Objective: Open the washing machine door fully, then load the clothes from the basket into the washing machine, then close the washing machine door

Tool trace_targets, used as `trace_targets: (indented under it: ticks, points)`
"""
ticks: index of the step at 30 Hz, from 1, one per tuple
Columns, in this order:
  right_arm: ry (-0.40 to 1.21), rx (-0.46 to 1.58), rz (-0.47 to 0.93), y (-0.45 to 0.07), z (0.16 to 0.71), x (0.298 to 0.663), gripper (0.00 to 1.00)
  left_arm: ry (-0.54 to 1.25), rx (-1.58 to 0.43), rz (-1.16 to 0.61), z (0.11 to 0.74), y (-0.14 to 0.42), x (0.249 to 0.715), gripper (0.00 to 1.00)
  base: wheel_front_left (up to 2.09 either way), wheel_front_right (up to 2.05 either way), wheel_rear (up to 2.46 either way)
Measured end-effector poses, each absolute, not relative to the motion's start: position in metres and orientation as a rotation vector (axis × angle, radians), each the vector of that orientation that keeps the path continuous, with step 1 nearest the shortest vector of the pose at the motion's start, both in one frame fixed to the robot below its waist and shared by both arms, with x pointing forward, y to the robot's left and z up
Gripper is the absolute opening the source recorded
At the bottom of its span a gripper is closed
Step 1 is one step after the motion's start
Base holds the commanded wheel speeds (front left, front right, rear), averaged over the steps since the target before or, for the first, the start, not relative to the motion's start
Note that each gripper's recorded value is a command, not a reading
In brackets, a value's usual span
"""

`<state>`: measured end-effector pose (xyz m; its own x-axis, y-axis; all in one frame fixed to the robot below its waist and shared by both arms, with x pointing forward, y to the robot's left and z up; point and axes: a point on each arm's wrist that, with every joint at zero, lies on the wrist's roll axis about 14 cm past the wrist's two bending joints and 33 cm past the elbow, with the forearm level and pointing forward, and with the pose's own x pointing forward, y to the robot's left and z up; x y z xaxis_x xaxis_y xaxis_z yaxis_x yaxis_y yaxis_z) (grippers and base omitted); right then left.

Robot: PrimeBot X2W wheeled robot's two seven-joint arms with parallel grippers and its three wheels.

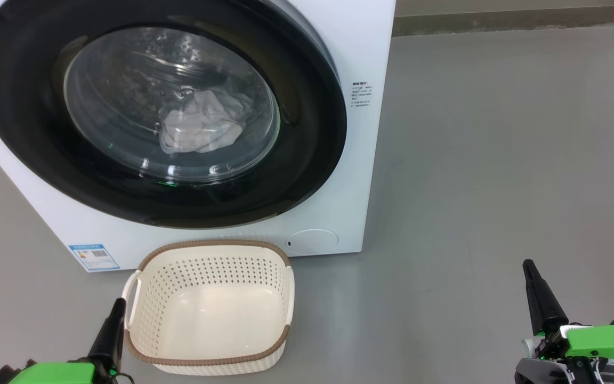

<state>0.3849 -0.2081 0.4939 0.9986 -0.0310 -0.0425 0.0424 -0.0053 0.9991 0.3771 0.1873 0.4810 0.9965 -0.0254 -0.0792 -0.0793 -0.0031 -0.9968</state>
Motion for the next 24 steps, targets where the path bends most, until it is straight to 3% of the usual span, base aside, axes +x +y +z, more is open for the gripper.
trace_targets:
  ticks: [24]
  points:
    - [0.009, 1.575, -0.058, -0.2081, 0.4939, 0.3849, 0.0, 0.082, -1.574, 0.042, 0.481, 0.1872, 0.3771, 0.0, 0.0, 0.0, 0.0]
